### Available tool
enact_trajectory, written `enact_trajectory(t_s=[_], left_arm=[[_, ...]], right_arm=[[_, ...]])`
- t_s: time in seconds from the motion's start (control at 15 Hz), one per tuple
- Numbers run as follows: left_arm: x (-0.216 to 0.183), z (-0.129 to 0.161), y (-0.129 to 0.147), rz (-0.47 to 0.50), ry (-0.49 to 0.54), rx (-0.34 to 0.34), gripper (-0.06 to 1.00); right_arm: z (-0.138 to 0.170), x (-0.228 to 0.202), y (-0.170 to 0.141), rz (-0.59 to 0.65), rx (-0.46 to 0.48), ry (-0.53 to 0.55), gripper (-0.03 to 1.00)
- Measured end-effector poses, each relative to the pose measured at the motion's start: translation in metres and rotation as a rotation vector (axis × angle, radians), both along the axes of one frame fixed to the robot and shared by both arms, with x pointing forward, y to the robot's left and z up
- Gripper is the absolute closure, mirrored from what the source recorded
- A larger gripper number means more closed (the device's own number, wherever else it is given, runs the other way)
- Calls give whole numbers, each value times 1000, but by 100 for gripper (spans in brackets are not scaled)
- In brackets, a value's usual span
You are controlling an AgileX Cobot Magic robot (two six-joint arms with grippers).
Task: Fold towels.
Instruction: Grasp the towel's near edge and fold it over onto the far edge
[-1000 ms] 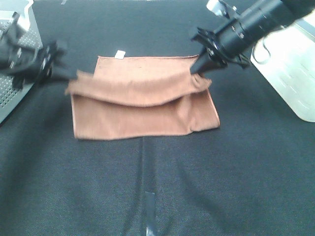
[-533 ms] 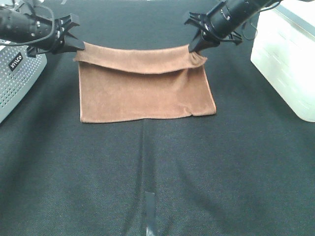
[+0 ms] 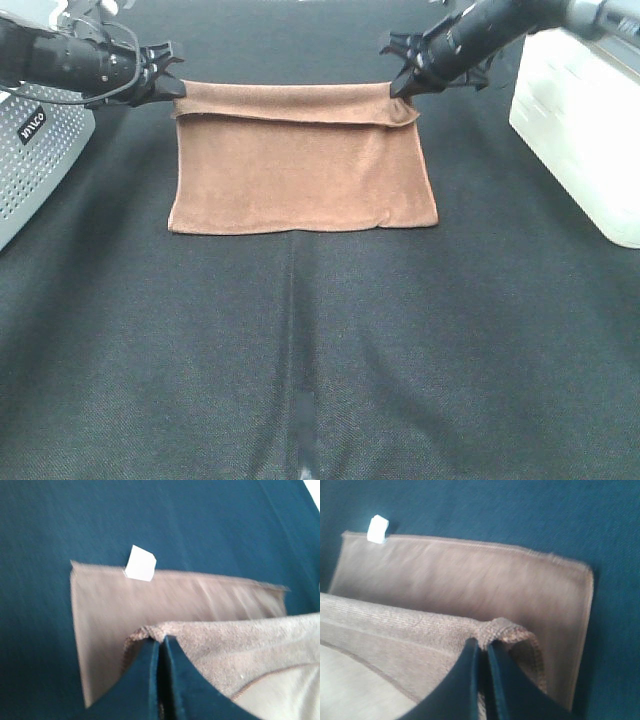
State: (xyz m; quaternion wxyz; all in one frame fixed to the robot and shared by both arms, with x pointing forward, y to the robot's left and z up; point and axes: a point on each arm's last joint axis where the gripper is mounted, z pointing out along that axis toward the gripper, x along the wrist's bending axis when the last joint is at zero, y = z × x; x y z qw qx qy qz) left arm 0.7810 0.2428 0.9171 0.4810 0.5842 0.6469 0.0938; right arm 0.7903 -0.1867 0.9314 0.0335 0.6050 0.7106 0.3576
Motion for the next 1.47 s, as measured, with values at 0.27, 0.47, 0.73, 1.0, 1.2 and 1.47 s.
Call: enact_trajectory(t_s=[0.27, 0.47, 0.73, 1.0, 1.2, 1.47], left_arm=[[11, -27, -16, 49, -20, 50, 94], [11, -34, -23, 57, -22, 75, 78], [11, -32, -21, 36, -24, 91, 22], [1, -18, -23, -136, 9, 160, 19], [-8, -9, -12, -216, 96, 146, 19], [-23, -14, 1, -260, 313, 49, 19]], right_arm=[[-31, 11, 0, -25, 0, -62, 97], [-34, 14, 0, -41, 10, -87, 79], [-35, 12, 1, -25, 6, -69, 22], [-37, -7, 3, 108, -36, 109, 19], [-19, -17, 0, 141, -72, 186, 19], [2, -35, -4, 145, -114, 347, 20]])
